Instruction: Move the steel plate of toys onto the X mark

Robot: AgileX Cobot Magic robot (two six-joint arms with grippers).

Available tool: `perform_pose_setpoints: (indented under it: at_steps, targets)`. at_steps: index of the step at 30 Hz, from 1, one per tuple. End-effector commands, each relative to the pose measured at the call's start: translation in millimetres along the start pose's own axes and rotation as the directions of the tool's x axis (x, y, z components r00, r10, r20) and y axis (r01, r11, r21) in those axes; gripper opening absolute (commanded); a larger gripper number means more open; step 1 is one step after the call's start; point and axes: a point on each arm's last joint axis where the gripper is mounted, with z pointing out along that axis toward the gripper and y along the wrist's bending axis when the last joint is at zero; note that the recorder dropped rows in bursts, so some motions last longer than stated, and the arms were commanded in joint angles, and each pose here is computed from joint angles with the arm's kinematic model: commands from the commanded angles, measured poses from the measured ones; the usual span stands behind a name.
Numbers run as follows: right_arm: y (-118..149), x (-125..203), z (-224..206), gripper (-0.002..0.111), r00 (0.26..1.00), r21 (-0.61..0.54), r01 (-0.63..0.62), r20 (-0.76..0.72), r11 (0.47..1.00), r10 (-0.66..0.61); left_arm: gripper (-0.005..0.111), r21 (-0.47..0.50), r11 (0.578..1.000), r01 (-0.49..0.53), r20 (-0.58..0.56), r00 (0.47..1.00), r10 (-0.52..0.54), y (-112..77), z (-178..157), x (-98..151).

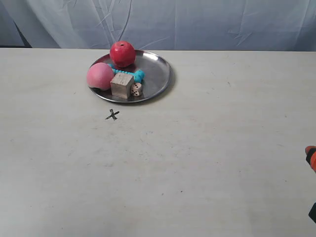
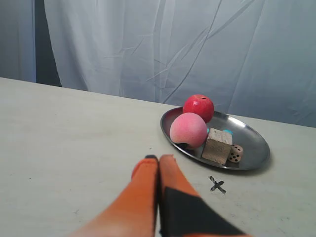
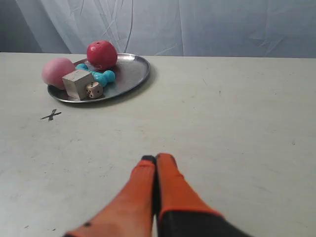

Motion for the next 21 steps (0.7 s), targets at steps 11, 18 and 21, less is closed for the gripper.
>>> perform_pose_setpoints:
  at_steps: [11, 18, 21]
  targets:
    - [-4, -5, 0, 0.0, 0.995, 0.048, 0.065, 0.072, 0.997, -0.068, 0.0, -0.004, 1.0, -0.007, 0.004, 1.0, 0.007, 0.7, 0, 1]
    - [-23, -32, -10, 0.0, 0.495, -0.154, -0.788, 0.416, 0.595, 0.763, 0.0, -0.004, 1.0, -0.007, 0.004, 1.0, 0.007, 0.7, 0, 1]
    - [-28, -35, -12, 0.0, 0.398, -0.176, -0.837, 0.455, 0.519, 0.796, 0.0, -0.004, 1.0, -0.007, 0.004, 1.0, 0.007, 0.7, 0, 1]
